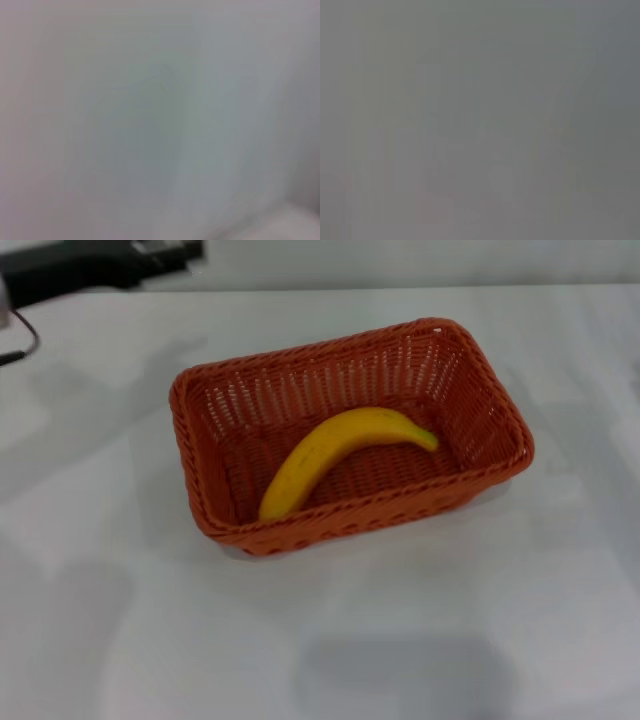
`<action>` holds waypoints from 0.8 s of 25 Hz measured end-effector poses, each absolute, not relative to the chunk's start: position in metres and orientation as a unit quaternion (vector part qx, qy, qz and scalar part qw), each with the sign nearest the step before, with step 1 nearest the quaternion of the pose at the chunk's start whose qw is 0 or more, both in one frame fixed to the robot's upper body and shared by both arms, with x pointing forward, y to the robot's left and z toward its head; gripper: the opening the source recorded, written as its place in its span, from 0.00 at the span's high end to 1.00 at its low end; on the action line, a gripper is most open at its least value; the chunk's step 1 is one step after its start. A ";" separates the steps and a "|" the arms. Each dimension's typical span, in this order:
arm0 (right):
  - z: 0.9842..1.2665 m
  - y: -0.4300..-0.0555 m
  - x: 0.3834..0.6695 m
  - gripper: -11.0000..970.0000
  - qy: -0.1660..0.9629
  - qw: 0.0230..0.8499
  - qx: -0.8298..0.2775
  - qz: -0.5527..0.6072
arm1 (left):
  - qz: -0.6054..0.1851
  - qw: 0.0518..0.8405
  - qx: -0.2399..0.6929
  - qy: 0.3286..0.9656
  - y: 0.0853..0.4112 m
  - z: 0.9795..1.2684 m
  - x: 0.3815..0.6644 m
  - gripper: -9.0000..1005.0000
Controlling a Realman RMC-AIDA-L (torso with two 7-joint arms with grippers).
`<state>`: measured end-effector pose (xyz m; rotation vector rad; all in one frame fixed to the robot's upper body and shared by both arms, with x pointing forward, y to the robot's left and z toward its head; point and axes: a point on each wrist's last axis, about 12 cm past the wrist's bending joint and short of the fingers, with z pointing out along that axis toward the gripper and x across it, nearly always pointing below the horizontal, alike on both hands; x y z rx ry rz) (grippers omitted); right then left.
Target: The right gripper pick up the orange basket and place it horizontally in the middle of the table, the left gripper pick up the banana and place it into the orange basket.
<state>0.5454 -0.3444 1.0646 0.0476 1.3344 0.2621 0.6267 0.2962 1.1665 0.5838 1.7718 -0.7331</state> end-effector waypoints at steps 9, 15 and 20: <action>1.065 -0.345 0.548 0.33 0.618 0.777 0.020 0.116 | -0.264 0.727 0.015 0.633 0.372 1.104 0.550 0.23; 1.067 -0.347 0.548 0.33 0.617 0.783 0.001 0.083 | -0.138 0.774 -0.098 0.610 0.392 1.063 0.504 0.23; 1.067 -0.347 0.548 0.33 0.614 0.787 -0.013 0.061 | -0.063 0.773 -0.163 0.609 0.393 1.041 0.486 0.23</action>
